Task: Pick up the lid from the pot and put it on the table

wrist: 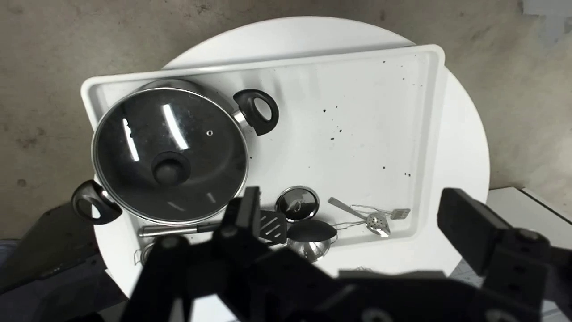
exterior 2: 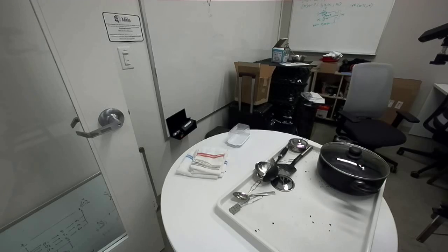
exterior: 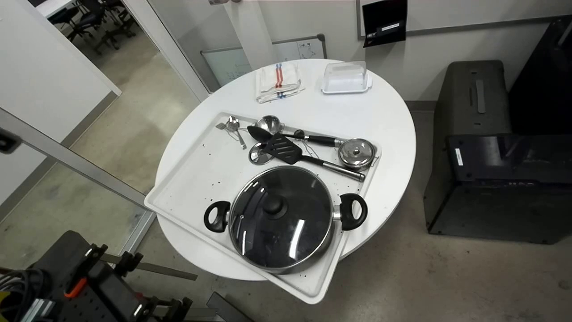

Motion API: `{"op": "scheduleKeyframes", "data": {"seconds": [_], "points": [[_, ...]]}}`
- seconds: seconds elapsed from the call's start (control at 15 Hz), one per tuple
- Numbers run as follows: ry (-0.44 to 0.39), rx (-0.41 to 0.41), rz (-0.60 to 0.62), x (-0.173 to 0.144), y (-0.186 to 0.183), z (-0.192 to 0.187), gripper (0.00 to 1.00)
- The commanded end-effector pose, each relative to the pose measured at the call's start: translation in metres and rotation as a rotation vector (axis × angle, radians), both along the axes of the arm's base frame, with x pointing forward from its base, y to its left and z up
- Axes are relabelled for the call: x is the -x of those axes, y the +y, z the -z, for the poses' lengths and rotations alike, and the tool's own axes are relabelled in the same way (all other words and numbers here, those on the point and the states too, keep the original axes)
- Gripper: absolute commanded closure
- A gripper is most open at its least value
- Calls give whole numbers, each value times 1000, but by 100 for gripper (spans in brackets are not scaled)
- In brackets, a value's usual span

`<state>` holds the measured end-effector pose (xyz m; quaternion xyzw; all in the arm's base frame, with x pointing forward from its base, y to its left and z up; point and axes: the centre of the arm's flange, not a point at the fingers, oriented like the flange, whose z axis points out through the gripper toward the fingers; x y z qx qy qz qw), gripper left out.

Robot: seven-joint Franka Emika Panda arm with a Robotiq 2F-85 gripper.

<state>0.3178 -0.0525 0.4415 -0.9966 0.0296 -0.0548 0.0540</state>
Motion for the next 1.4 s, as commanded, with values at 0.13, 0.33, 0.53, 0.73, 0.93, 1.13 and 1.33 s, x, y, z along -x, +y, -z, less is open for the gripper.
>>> {"op": "scheduleKeyframes", "data": {"seconds": [0.13, 0.33, 0.53, 0.73, 0.93, 1.13, 1.33], "points": [[61, 43, 168, -57, -11, 38, 0], [60, 58, 272, -80, -20, 64, 0], [75, 69, 360, -106, -30, 92, 0], [97, 74, 438, -128, -43, 120, 0], [114, 94, 514, -150, -59, 149, 0], [119, 112, 568, -166, -73, 174, 0], [121, 117, 608, -179, -88, 197, 0]]}}
